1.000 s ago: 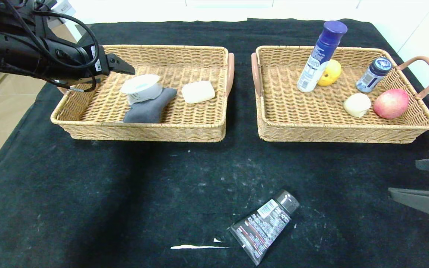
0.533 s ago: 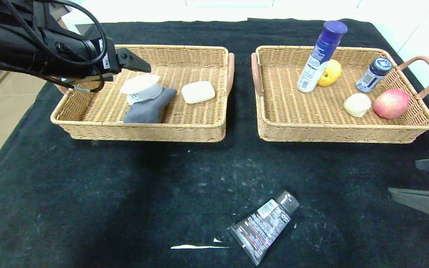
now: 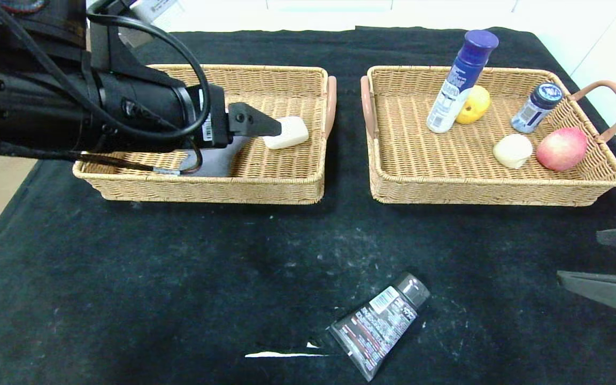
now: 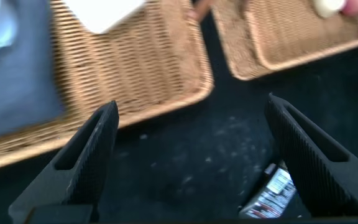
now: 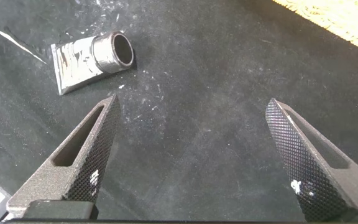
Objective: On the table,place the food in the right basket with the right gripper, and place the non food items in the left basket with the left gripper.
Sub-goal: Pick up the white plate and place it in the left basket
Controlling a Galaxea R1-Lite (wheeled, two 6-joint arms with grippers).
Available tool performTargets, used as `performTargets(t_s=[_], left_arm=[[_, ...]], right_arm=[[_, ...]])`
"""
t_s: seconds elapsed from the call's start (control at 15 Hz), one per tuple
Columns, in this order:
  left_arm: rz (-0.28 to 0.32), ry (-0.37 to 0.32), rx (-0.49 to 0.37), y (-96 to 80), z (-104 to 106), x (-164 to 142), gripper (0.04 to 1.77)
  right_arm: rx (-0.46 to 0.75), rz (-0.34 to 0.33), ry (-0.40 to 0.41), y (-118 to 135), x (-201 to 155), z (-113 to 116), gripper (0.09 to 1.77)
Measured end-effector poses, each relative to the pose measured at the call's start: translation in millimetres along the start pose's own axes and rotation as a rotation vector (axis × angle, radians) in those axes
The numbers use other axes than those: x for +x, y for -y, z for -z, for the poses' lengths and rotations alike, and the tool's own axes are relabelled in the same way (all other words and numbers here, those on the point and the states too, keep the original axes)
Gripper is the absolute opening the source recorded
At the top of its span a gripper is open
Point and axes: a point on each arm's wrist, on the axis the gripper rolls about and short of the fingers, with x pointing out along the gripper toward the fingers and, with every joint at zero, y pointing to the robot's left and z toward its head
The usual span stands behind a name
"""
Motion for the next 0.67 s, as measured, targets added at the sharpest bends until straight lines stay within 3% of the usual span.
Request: performTargets(t_s=[0.4, 0.67], left_arm=[[0.154, 0.016, 0.178, 37.6, 52.5, 7.1, 1.7], [0.237, 0.051, 0.399, 51.2, 91.7, 13.3, 1.71]], right_arm=[[0.001, 0.002, 0.002, 0.3, -0.1, -0.8, 1.71], [0.003, 0.007, 0.004, 1.3, -0.3, -1.5, 1.71]])
